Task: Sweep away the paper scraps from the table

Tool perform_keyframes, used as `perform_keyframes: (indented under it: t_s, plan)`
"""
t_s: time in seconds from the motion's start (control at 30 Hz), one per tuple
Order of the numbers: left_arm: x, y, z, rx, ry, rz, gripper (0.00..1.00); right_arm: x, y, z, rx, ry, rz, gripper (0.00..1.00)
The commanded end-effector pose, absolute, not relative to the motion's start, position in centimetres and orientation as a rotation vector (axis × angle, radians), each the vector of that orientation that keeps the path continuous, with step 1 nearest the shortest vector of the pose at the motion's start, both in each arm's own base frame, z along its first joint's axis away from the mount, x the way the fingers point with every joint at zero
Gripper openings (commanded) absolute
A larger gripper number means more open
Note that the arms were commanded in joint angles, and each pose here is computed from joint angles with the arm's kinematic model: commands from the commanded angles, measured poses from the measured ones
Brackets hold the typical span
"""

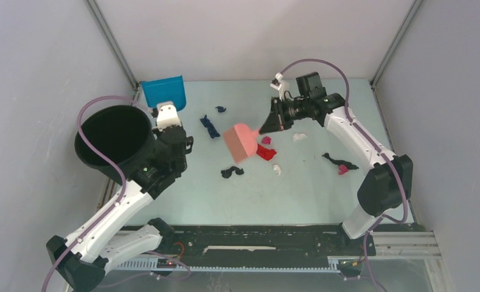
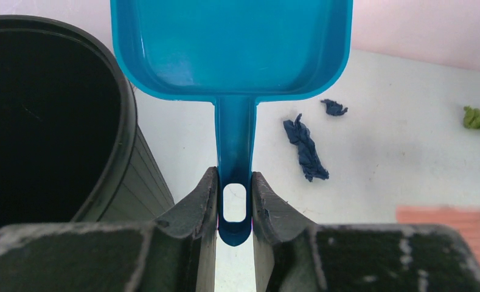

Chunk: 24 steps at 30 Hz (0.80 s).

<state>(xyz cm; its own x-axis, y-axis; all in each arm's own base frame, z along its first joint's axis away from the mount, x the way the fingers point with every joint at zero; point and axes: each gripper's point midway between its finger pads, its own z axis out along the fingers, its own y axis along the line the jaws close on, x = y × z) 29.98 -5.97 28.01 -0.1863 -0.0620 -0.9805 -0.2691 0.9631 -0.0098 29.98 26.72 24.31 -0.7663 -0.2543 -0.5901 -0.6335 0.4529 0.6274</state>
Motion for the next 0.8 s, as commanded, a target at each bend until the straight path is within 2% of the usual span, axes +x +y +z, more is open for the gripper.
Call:
perform_keyframes:
  t_s: [0.0,0.13,0.3,0.53,0.67,0.77]
  plan:
    - [29.7,-4.7,29.5,-0.321,1.680,0.193,0.00,38.4,29.4,29.0,-0.348,2.031,1.325,0.00]
    - [30.0,-4.8,29.2,-0.306,1.693,0.209,0.00,43.6,31.1,29.5,-0.335,1.907,1.202,0.00]
    - [30.1,-4.9,28.9,-0.298,1.700,0.222,0.00,48.7,32.0,30.2,-0.618,1.773,0.657,0.00]
    - [29.9,-4.5,29.2,-0.320,1.687,0.232,0.00,52.6,33.7,30.4,-1.086,1.332,-0.064,0.00]
    - [29.5,-3.4,29.6,-0.372,1.662,0.266,0.00,54.7,35.9,28.2,-1.280,1.108,-0.321,0.00]
    - [28.9,-2.2,29.9,-0.426,1.640,0.304,0.00,55.7,37.5,26.6,-1.381,0.994,-0.400,0.00]
